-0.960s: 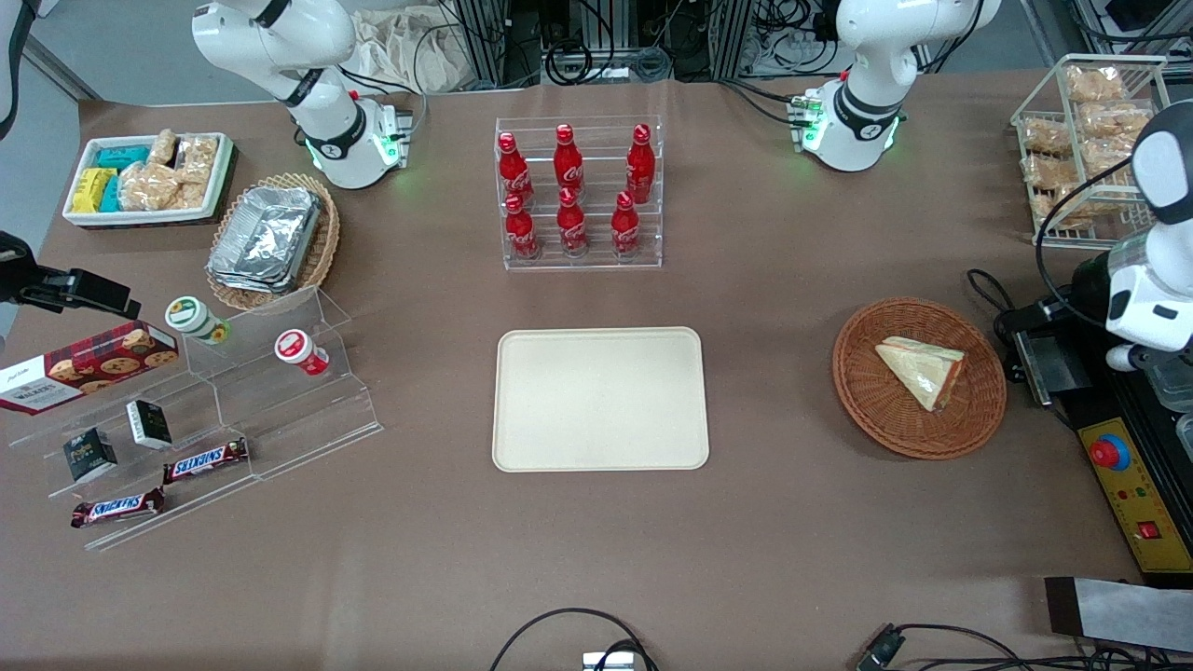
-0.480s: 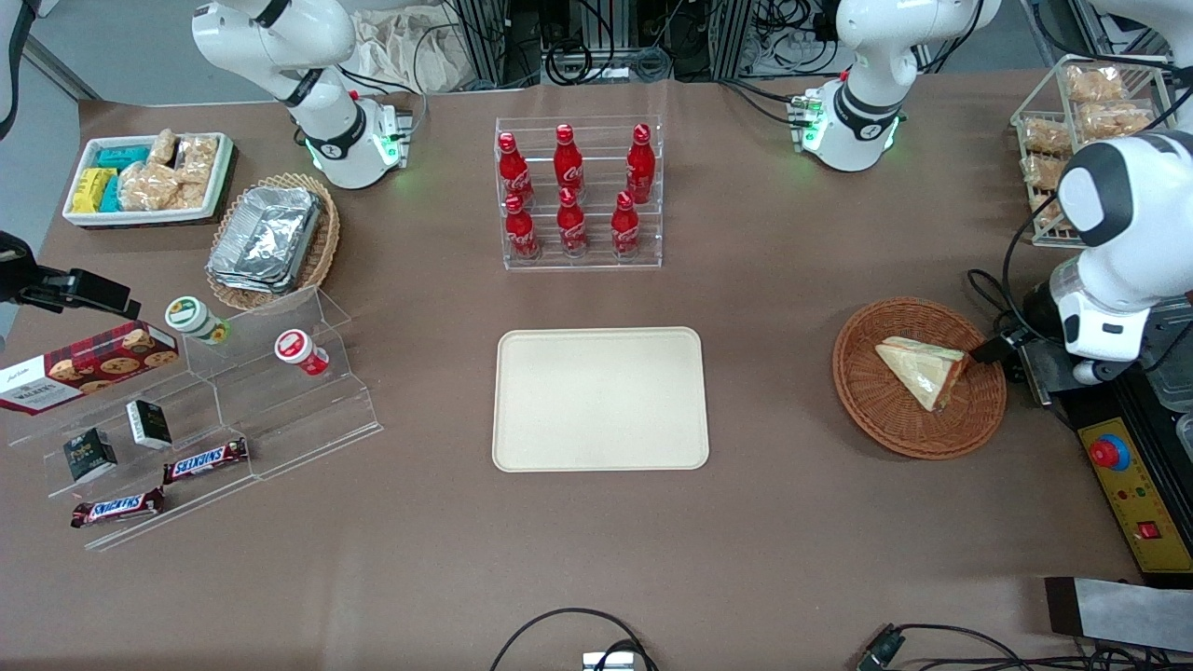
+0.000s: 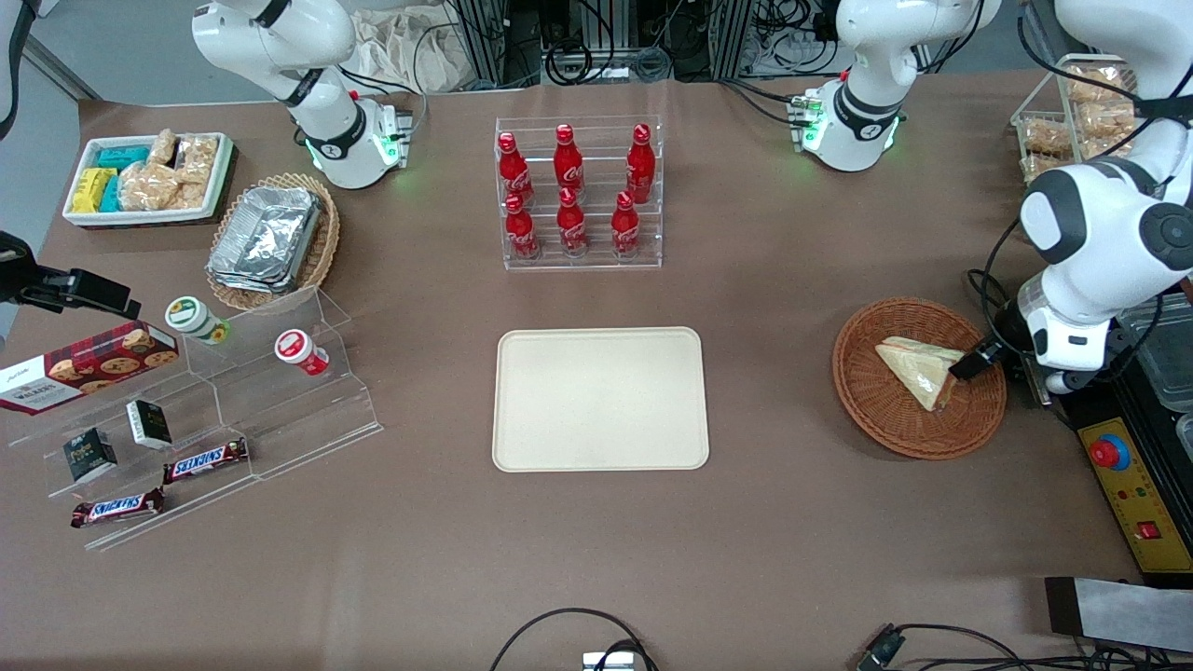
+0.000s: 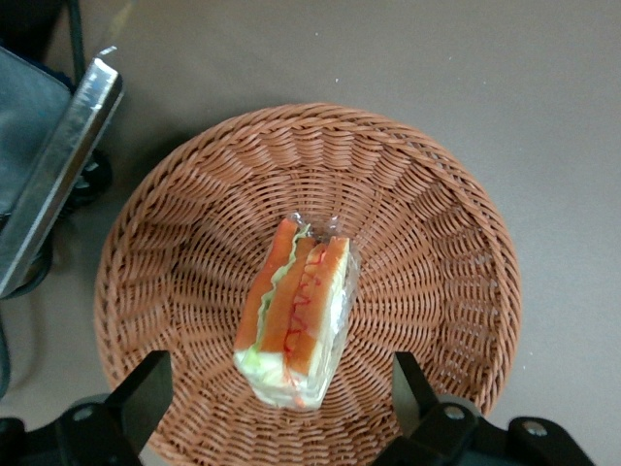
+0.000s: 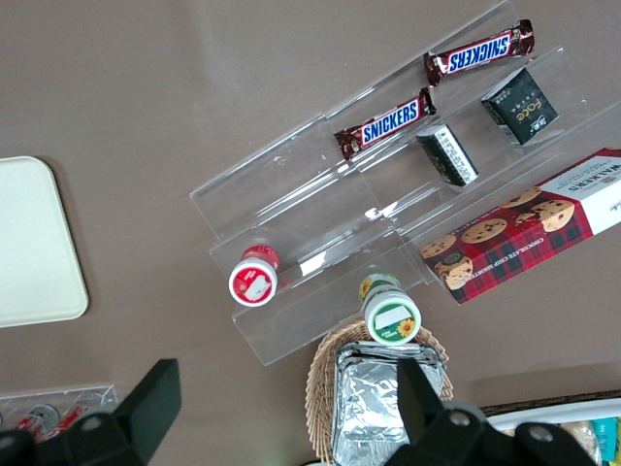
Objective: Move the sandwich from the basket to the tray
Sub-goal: 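Close the left gripper on the wrapped sandwich's edge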
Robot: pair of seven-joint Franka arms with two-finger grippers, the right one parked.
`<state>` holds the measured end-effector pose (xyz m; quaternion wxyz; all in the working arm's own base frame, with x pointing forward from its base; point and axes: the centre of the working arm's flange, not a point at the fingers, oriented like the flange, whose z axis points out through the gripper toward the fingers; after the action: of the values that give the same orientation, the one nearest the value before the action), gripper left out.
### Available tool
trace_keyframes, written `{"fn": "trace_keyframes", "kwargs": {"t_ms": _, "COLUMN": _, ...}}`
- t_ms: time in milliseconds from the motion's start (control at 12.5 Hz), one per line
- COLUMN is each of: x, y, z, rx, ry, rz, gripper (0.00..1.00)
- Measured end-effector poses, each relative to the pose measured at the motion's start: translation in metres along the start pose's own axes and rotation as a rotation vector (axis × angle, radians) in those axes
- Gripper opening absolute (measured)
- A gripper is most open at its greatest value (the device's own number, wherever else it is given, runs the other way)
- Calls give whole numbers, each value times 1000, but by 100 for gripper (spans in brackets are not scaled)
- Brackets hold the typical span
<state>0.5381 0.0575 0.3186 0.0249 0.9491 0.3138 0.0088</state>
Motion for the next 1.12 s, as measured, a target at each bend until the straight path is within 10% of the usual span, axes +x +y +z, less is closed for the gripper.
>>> {"fn": "trace_keyframes", "kwargs": {"t_ms": 1120, "x": -19, "y": 14, "z": 66, "rx": -43, "ry": 57, "rz": -23, "gripper": 100}}
